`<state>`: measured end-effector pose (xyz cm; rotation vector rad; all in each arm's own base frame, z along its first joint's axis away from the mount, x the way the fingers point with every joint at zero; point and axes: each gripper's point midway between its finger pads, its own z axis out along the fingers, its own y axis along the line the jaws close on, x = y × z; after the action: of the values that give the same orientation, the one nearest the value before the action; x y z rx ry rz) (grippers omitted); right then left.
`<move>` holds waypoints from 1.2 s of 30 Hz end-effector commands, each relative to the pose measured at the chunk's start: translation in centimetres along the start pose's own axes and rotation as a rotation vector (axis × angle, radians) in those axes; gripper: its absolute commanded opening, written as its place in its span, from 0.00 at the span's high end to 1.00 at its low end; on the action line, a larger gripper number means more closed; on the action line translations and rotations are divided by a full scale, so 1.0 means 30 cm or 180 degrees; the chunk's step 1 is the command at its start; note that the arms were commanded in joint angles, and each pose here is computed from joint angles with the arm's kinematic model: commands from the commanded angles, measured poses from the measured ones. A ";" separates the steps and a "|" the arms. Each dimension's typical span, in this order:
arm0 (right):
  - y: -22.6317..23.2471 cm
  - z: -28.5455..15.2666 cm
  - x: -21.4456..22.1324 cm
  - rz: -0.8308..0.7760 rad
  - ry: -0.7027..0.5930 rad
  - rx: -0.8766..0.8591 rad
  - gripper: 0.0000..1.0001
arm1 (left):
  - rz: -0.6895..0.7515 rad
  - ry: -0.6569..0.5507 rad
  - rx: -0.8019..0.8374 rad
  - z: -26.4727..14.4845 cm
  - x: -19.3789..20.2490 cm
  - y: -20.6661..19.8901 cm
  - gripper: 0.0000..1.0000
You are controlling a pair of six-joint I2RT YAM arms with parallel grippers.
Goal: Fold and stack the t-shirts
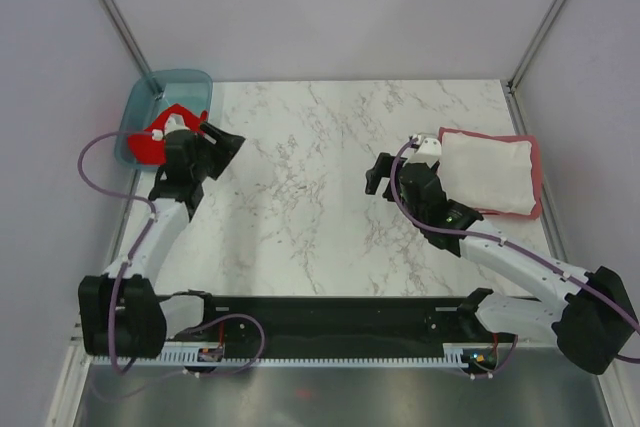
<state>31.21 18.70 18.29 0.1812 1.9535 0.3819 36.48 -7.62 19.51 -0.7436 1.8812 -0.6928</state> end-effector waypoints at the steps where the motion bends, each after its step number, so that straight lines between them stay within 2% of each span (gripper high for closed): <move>1: 0.026 0.002 -0.047 0.0115 -0.0109 -0.0041 0.02 | -0.0307 0.0126 -0.0067 0.086 -0.109 -0.049 0.26; 3: 0.027 -0.001 -0.053 0.0118 -0.0116 -0.0052 0.02 | -0.0111 0.0040 -0.0271 0.126 -0.203 -0.070 0.25; 5: 0.018 -0.009 -0.063 0.0118 -0.0161 -0.0030 0.02 | 0.0004 0.0142 -0.0574 0.207 -0.209 -0.015 0.24; 6: 0.015 -0.014 -0.072 0.0125 -0.0193 -0.0021 0.02 | 0.0133 0.0086 -0.0664 0.217 -0.261 -0.035 0.22; 8: 0.000 -0.020 -0.080 0.0131 -0.0241 0.0017 0.02 | 0.0199 0.0028 -0.0989 0.276 -0.311 0.049 0.20; 9: -0.001 -0.023 -0.084 0.0133 -0.0257 0.0018 0.02 | 0.0276 -0.0063 -0.1004 0.285 -0.363 0.022 0.17; 12: -0.008 -0.029 -0.086 0.0133 -0.0269 0.0016 0.02 | 0.0427 -0.0092 -0.1314 0.330 -0.404 0.079 0.14; 17: -0.010 -0.033 -0.092 0.0144 -0.0284 0.0005 0.02 | 0.0524 -0.0184 -0.1512 0.381 -0.472 0.134 0.15; 26: 0.007 -0.044 -0.121 0.0204 -0.0366 -0.0084 0.02 | 0.0583 -0.0087 -0.1734 0.474 -0.485 0.247 0.25; 34: 0.013 -0.042 -0.116 0.0207 -0.0349 -0.0113 0.02 | 0.0542 0.0073 -0.1963 0.532 -0.445 0.366 0.25; 36: 0.012 -0.040 -0.114 0.0198 -0.0344 -0.0104 0.02 | 0.0526 0.0131 -0.1986 0.548 -0.432 0.392 0.30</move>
<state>31.25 17.74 20.91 0.2257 1.8721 0.4121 53.22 6.08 12.27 -0.9665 2.1800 -0.0461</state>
